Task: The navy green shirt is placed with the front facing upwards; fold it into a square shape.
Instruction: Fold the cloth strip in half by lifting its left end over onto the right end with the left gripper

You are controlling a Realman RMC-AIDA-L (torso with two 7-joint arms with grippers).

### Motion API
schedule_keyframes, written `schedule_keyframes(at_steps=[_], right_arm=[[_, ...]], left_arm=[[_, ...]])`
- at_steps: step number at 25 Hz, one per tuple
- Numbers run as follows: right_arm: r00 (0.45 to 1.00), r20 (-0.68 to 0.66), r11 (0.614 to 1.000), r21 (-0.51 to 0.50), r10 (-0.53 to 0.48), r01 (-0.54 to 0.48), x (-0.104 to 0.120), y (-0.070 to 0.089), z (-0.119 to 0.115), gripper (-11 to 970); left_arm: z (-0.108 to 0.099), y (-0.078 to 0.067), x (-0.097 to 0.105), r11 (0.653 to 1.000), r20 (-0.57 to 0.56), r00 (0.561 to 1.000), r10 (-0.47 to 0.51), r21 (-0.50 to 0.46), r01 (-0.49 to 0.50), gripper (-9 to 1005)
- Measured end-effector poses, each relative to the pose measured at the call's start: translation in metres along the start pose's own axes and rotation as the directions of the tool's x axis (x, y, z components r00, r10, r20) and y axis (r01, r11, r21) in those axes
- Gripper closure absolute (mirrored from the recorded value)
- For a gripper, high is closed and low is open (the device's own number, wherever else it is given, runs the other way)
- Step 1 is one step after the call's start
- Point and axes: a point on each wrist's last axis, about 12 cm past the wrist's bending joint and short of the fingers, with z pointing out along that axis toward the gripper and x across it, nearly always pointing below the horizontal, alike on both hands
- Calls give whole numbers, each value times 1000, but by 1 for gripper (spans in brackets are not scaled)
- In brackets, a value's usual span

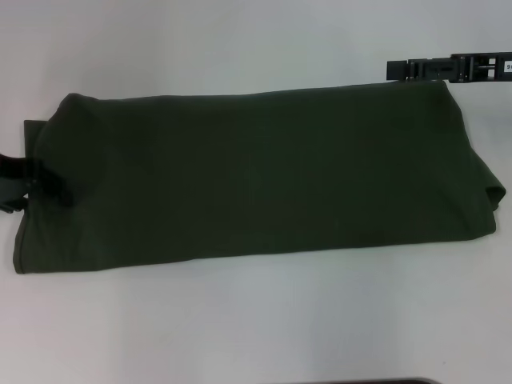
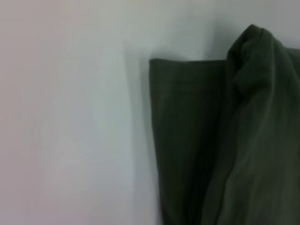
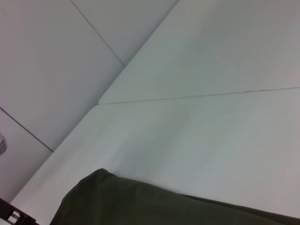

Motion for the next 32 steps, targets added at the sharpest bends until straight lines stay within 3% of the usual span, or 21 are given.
schedule_keyframes(at_steps=[12,22,32], right_arm=[[1000,4,1000,9,0,0,-1,-1,0,156],[1000,4,1000,10,-1,1,-1,-1,0,156],[1000,5,1000,10,-1,1,-1,-1,0,156]], left_arm=[[1,-11,-4,998,-12,998,64,15,-64,499],[1,-10,-2,998,-14,998,68,8,-68,934],[-1,-12,-3,996,-16,996,83,14,-83,971]])
